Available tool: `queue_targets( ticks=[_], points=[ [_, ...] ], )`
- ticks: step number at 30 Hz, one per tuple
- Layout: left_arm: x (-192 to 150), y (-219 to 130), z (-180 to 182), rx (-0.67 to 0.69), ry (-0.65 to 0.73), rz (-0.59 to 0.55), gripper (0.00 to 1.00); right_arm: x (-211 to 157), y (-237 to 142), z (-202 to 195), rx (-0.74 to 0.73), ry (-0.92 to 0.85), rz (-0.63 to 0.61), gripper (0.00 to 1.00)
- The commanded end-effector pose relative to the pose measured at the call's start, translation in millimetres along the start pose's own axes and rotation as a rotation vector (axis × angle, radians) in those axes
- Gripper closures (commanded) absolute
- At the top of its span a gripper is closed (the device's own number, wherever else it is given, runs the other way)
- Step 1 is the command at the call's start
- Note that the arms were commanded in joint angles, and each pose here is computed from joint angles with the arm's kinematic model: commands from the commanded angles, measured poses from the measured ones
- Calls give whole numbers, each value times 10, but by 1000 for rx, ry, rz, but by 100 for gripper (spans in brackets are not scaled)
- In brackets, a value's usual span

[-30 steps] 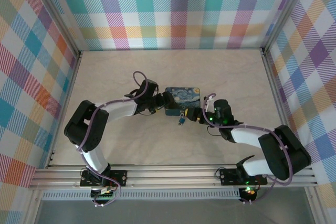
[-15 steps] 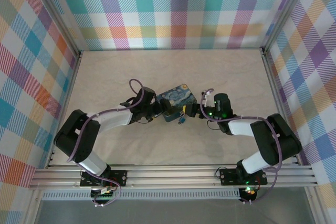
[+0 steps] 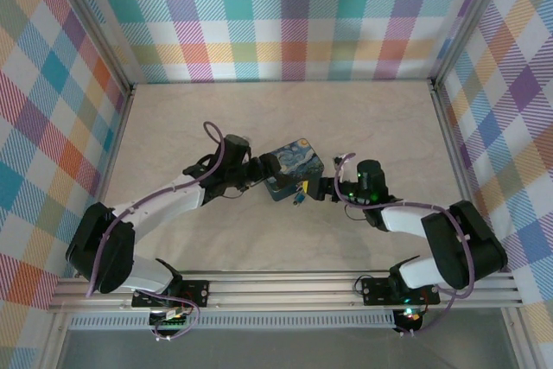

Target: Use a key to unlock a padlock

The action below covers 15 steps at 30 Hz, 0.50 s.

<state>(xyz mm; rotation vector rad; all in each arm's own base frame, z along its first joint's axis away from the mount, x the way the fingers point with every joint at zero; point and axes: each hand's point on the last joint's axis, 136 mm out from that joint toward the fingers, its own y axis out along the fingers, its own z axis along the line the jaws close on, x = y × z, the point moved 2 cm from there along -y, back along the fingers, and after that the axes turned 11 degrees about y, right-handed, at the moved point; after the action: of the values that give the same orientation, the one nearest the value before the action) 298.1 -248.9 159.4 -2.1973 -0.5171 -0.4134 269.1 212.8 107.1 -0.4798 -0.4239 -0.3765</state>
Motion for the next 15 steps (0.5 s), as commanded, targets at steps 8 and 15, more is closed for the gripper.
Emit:
queue_targets(
  ticks=[8, 15],
  points=[
    [163, 263, -513, -168, 56, 53, 25, -111, 243, -10, 46, -10, 30, 17],
    [126, 517, -457, -163, 33, 86, 25, -134, 321, -90, 26, -11, 38, 17]
  ],
)
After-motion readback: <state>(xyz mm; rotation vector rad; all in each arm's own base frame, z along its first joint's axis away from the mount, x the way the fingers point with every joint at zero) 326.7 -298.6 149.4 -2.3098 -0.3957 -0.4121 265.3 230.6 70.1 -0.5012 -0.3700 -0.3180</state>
